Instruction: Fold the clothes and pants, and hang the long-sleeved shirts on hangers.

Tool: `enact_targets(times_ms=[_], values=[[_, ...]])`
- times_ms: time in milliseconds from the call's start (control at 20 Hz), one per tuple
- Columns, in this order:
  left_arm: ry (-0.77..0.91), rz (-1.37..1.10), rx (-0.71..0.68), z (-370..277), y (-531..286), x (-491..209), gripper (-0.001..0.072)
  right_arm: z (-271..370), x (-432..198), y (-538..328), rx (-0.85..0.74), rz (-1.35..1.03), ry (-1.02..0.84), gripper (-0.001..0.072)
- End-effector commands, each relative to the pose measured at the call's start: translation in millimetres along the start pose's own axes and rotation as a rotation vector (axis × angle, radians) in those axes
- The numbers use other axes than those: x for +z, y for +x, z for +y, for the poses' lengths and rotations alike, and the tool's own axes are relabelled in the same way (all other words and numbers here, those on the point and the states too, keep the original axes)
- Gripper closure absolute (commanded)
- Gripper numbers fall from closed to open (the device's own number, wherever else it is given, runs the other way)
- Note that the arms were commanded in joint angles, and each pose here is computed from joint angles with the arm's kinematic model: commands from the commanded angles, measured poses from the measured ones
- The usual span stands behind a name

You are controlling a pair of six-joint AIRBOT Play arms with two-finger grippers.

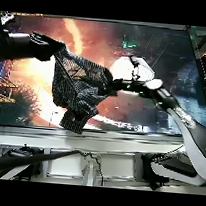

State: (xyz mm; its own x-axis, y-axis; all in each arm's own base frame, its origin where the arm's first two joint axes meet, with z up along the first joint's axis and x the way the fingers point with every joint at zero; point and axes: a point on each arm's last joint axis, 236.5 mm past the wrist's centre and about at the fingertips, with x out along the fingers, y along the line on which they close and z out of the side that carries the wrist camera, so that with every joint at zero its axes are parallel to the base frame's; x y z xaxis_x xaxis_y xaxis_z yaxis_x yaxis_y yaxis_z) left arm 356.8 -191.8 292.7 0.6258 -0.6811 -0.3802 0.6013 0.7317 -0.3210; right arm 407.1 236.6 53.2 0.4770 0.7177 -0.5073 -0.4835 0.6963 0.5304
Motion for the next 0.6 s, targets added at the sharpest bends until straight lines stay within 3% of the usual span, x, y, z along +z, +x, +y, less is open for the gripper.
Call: enact_targets(times_ms=[0,200,400,550], values=[[0.017,-0.202,0.092,20,-7,48,0.0694,27,94,-92,-0.045,-0.284,-0.072,0.0690],[-0.013,-0.625,0.038,-18,-58,141,0.0694,136,216,-236,-0.036,-0.680,-0.341,0.0690],[0.149,-0.981,0.007,-95,-137,207,0.0694,238,289,-374,-0.031,-1.065,-0.527,0.0690],[0.280,-1.108,0.022,-135,-171,224,0.0694,270,312,-424,-0.060,-1.207,-0.611,0.0690]])
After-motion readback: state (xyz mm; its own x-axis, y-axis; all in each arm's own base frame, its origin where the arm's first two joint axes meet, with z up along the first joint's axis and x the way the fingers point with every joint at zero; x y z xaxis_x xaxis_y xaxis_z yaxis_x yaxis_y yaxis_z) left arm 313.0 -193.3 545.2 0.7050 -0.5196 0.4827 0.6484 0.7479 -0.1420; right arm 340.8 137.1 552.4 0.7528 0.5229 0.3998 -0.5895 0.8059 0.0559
